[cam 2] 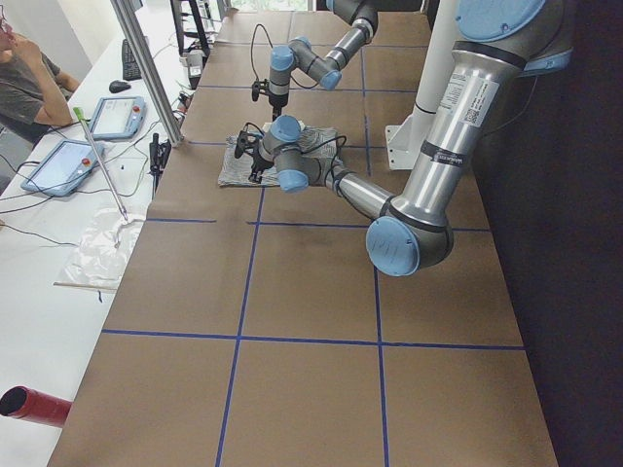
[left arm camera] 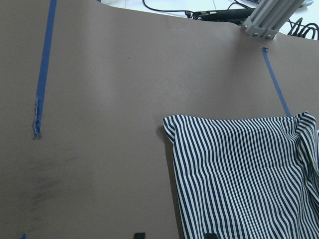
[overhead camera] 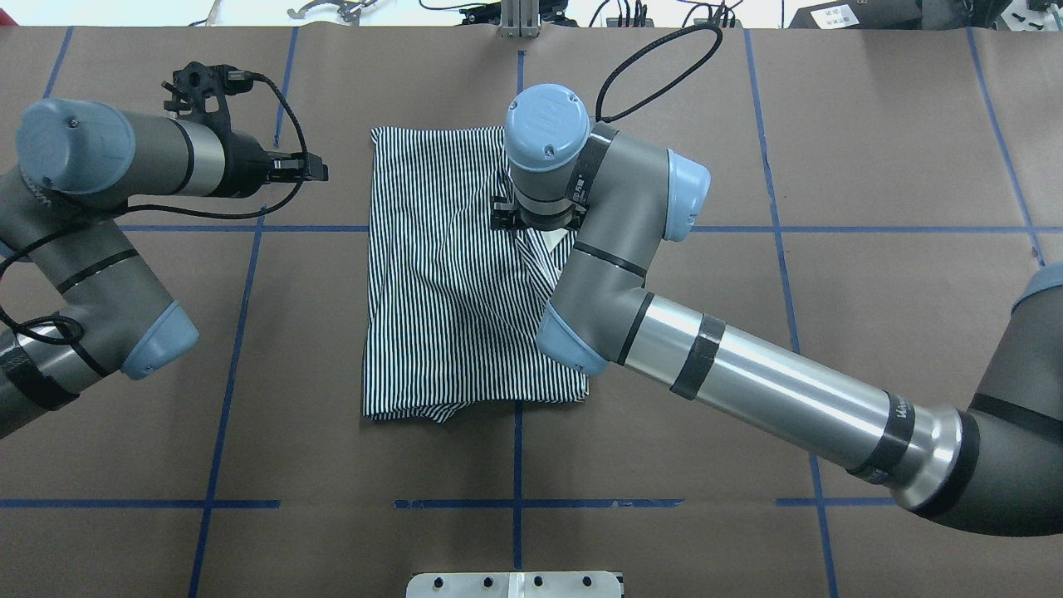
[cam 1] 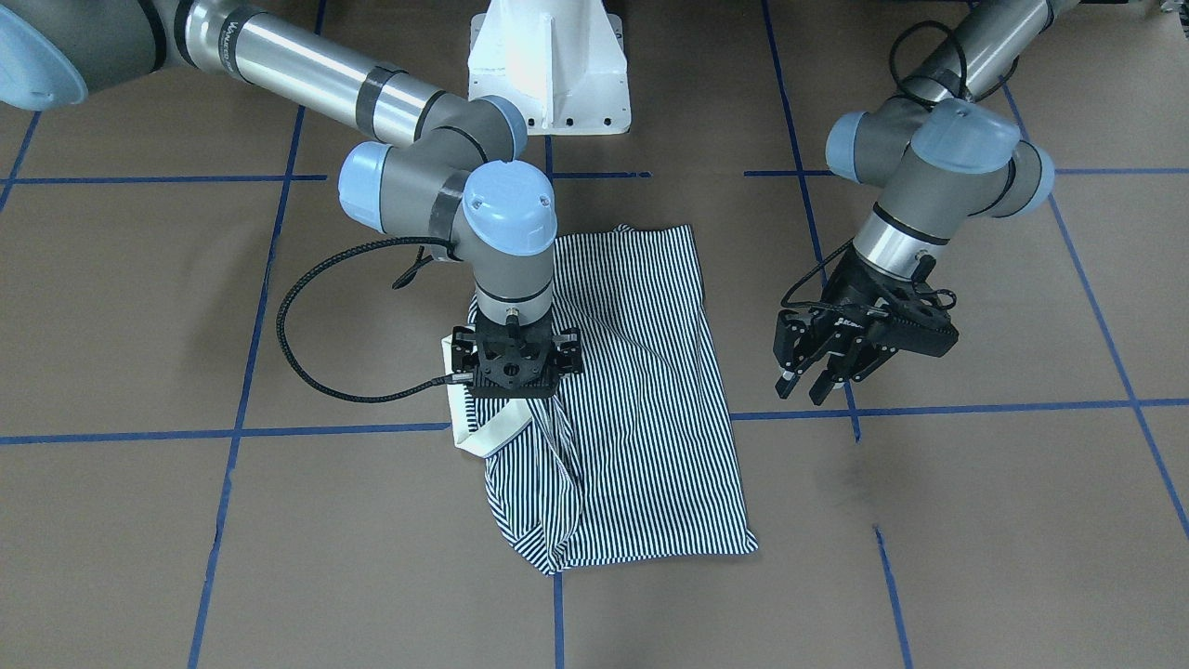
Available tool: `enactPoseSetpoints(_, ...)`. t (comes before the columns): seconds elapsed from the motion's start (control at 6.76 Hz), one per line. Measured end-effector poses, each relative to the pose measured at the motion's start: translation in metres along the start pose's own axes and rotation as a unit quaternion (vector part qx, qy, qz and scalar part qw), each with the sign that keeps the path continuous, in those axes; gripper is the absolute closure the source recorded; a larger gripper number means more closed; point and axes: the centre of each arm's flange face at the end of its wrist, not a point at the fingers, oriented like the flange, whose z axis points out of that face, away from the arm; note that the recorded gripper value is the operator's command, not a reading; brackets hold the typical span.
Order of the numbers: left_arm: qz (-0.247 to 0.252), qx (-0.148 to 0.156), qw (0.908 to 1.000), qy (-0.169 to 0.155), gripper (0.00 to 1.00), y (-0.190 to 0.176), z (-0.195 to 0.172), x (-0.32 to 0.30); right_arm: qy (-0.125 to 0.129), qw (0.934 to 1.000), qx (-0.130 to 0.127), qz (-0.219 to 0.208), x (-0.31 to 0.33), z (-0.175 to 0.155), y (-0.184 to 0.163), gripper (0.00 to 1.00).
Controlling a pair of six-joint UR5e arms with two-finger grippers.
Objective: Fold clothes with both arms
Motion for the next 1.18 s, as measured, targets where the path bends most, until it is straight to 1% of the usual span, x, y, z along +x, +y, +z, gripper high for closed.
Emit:
enactPoseSetpoints(0.15,0.000,-0.001,1.0000,0.002,0.50,0.000,-0.001,0.002,-0.018,0.9975,-0.001,0.068,0.006,-0.008,0.027,0.19)
enactPoseSetpoints(0.3,0.000,-0.001,1.0000,0.002,0.50,0.000,-0.002,0.003,-0.034,0.9900,0.001,0.137,0.019,-0.015,0.063,0.23)
enactPoseSetpoints(0.44,-0.001,-0.002,1.0000,0.003,0.50,0.000,-0.002,0.004,-0.042,0.9803,0.010,0.193,0.034,-0.018,0.099,0.24)
enactPoseSetpoints(0.59,-0.003,-0.002,1.0000,0.003,0.50,0.000,-0.002,0.004,-0.042,0.9696,0.018,0.241,0.044,-0.014,0.126,0.25)
enactPoseSetpoints(0.74,-0.004,-0.002,1.0000,0.003,0.50,0.000,-0.002,0.005,-0.037,0.9604,0.021,0.275,0.051,-0.006,0.143,0.24)
enactPoseSetpoints(0.89,-0.004,-0.002,1.0000,0.003,0.50,0.000,-0.002,0.005,-0.032,0.9548,0.021,0.295,0.056,0.000,0.154,0.24)
enactPoseSetpoints(1.04,-0.005,-0.002,1.0000,0.003,0.50,0.000,-0.002,0.005,-0.025,0.9525,0.021,0.303,0.057,0.005,0.162,0.27)
enactPoseSetpoints(1.18,-0.005,-0.002,1.0000,0.003,0.50,0.000,-0.002,0.005,-0.015,0.9521,0.020,0.305,0.058,0.009,0.169,0.42)
